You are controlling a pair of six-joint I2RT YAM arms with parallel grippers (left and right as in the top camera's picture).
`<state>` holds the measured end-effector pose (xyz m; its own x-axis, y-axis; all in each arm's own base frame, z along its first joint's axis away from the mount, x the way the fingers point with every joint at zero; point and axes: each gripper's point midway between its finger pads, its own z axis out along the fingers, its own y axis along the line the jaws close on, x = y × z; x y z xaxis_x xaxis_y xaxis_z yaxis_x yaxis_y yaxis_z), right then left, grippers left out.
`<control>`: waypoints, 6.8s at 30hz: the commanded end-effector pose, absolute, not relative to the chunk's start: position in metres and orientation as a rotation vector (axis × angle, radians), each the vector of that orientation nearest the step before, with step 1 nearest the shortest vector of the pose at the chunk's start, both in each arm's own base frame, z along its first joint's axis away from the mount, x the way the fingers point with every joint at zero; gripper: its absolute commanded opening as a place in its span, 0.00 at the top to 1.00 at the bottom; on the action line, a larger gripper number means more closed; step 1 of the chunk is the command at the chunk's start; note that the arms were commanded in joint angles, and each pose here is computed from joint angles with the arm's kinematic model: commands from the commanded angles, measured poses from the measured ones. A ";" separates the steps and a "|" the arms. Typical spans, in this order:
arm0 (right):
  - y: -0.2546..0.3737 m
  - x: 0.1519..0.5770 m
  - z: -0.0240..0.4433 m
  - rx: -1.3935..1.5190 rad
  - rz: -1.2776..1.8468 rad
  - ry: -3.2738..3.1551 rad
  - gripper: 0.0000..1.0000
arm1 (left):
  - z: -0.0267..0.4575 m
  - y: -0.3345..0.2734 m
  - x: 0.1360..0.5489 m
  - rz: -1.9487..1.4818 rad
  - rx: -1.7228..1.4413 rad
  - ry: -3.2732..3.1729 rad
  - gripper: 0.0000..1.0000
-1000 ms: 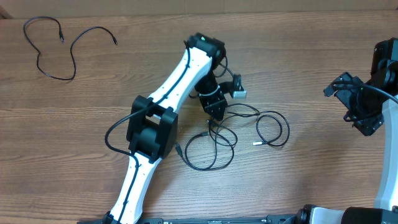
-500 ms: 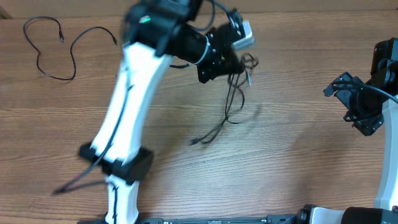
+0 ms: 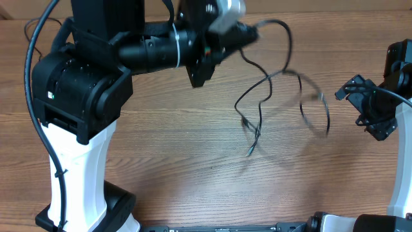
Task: Untangle cables
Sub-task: 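Lift the grasped cable with the left gripper up and toward the upper left, then carry the cable with the left gripper to the left edge of the table, then lower the cable at the left side and lay it down with the left gripper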
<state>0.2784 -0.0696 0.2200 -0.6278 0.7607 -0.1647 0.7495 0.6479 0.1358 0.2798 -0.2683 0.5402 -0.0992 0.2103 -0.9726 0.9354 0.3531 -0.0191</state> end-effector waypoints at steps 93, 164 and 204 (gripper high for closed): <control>-0.071 0.280 0.223 1.236 0.080 2.643 0.00 | 0.732 -0.218 0.263 -0.752 0.419 1.030 0.96; -0.071 0.280 0.223 1.236 0.080 2.643 0.00 | 0.558 -0.029 0.356 0.032 -0.629 1.644 0.96; -0.071 0.280 0.223 1.236 0.080 2.643 0.00 | 0.434 0.138 0.354 -0.267 -1.404 1.828 0.96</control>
<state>0.2787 -0.0696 0.2199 -0.6281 0.7605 -0.1645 0.7492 0.6482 0.1361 0.3490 0.1186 0.4524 -0.0711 -0.8712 -0.4858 -0.6690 0.4029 -0.6246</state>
